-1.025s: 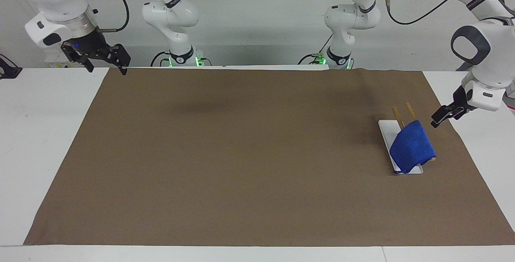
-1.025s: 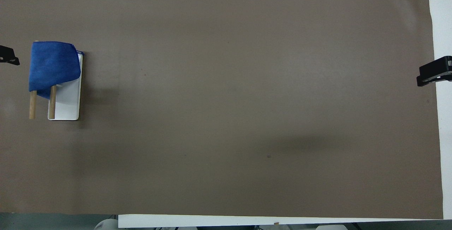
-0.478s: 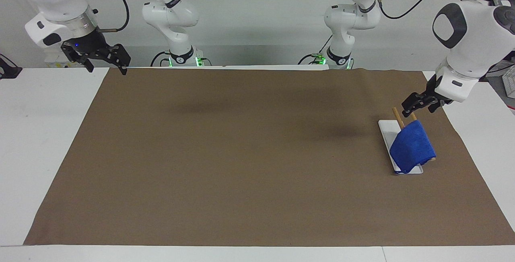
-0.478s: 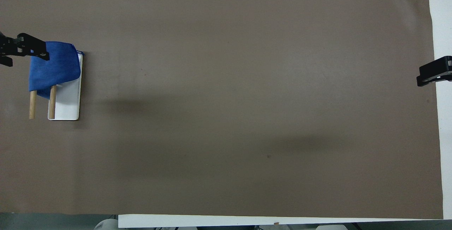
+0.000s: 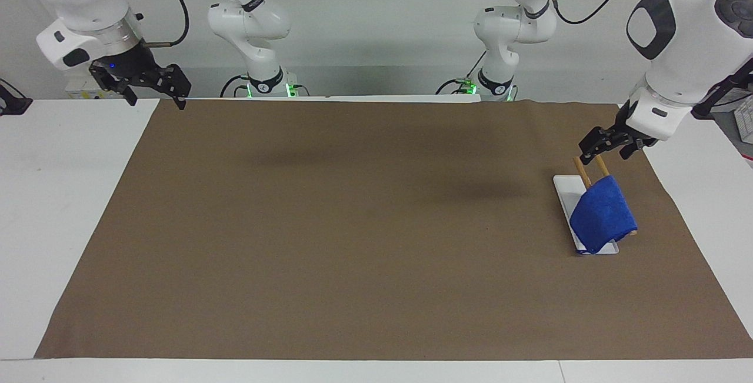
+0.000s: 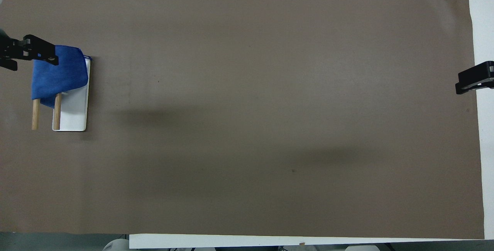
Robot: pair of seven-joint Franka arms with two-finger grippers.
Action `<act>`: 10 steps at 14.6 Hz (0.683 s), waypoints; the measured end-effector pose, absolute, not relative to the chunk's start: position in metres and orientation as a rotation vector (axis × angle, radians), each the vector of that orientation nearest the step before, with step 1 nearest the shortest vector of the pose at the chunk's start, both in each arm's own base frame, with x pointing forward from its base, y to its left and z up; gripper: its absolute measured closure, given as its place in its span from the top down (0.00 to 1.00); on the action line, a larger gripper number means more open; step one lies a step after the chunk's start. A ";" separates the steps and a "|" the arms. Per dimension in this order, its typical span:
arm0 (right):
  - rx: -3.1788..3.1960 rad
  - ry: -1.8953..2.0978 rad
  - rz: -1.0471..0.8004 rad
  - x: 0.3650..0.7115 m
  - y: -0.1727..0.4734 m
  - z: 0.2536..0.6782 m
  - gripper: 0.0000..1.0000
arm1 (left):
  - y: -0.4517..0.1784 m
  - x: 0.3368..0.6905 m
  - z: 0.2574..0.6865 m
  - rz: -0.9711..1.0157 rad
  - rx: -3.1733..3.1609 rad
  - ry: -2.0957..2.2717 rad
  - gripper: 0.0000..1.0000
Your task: Right arm passes towel to left arm to hang
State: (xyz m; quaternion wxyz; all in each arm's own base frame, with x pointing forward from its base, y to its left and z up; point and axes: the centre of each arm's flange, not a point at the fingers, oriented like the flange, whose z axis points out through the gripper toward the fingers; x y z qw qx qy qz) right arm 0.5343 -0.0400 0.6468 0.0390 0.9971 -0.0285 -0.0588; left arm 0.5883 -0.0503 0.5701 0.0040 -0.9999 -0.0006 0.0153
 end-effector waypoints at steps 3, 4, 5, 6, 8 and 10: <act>3.057 -0.087 -0.180 0.534 -0.040 0.647 1.00 | -0.058 0.587 0.570 0.054 -3.133 0.026 0.98; 3.057 -0.087 -0.180 0.534 -0.040 0.647 1.00 | -0.058 0.587 0.570 0.057 -3.132 0.028 0.98; 3.057 -0.087 -0.181 0.534 -0.040 0.647 1.00 | -0.058 0.587 0.570 0.058 -3.132 0.028 0.98; 3.057 -0.087 -0.181 0.534 -0.040 0.647 1.00 | -0.058 0.587 0.570 0.058 -3.132 0.028 0.98; 3.057 -0.087 -0.181 0.534 -0.040 0.647 1.00 | -0.057 0.587 0.570 0.060 -3.132 0.029 0.98; 3.057 -0.087 -0.181 0.534 -0.040 0.647 1.00 | -0.057 0.587 0.570 0.062 -3.132 0.030 0.98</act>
